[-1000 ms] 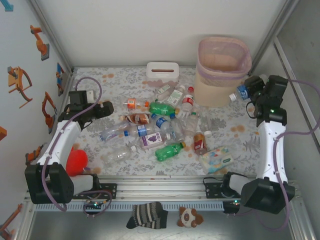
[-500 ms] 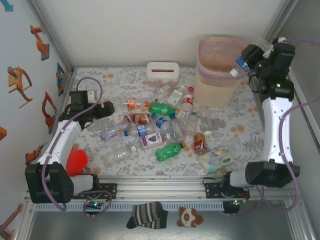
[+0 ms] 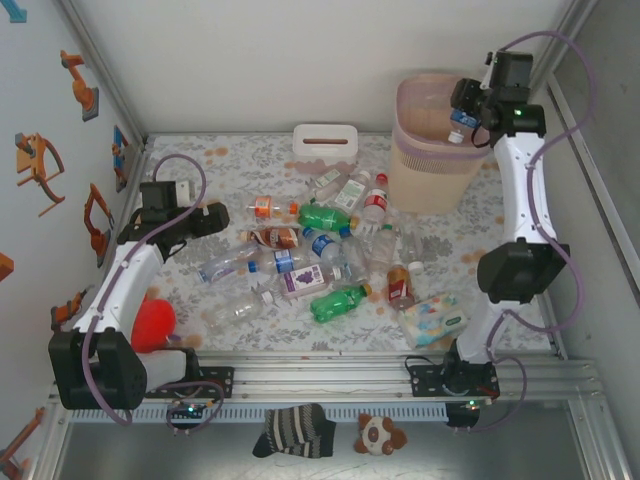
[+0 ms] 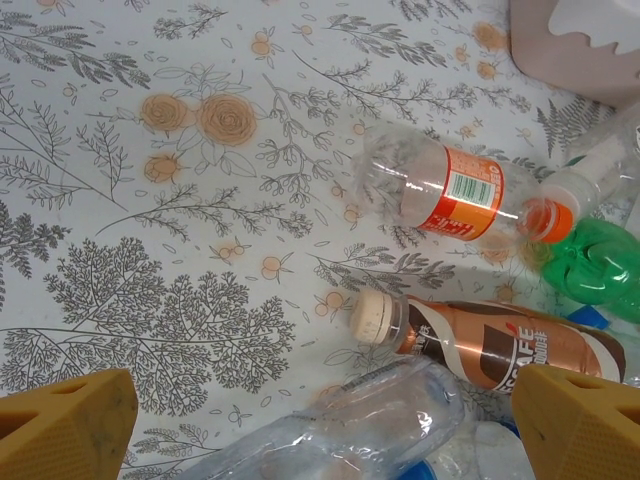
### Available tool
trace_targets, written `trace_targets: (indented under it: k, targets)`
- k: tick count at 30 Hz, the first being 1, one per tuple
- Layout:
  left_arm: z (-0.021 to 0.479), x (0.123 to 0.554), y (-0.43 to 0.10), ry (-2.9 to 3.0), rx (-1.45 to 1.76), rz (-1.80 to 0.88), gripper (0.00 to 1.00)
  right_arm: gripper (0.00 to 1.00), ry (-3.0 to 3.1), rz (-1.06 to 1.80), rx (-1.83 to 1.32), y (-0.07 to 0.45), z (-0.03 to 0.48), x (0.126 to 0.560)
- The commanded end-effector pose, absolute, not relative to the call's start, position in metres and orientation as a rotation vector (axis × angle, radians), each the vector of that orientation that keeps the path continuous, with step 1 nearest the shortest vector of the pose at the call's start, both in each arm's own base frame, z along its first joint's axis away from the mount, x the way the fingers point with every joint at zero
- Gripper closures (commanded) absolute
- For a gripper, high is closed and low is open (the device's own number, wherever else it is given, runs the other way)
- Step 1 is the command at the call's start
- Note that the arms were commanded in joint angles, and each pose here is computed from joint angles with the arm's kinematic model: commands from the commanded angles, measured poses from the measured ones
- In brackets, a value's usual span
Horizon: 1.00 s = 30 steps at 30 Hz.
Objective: Put the plastic bottles in the bin
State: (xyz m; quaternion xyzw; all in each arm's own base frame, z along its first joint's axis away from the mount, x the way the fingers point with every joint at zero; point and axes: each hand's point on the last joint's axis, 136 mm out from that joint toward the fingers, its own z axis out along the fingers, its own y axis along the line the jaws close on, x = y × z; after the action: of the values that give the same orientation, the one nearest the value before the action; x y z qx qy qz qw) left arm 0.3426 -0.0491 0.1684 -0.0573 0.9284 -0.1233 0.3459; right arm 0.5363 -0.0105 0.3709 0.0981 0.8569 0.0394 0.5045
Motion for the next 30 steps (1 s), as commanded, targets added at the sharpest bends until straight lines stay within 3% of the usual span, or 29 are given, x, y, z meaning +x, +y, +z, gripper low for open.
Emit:
trace_targets:
  k: [1, 30]
  targets:
    - [0.177, 0.341, -0.048, 2.392, -0.126, -0.3, 0.04, 0.43, 2.098, -0.043, 0.171, -0.016, 0.365, 0.544]
    - [0.173, 0.341, -0.046, 2.41, -0.123, -0.274, 0.04, 0.42, 2.464, -0.235, 0.062, -0.019, 0.197, 0.582]
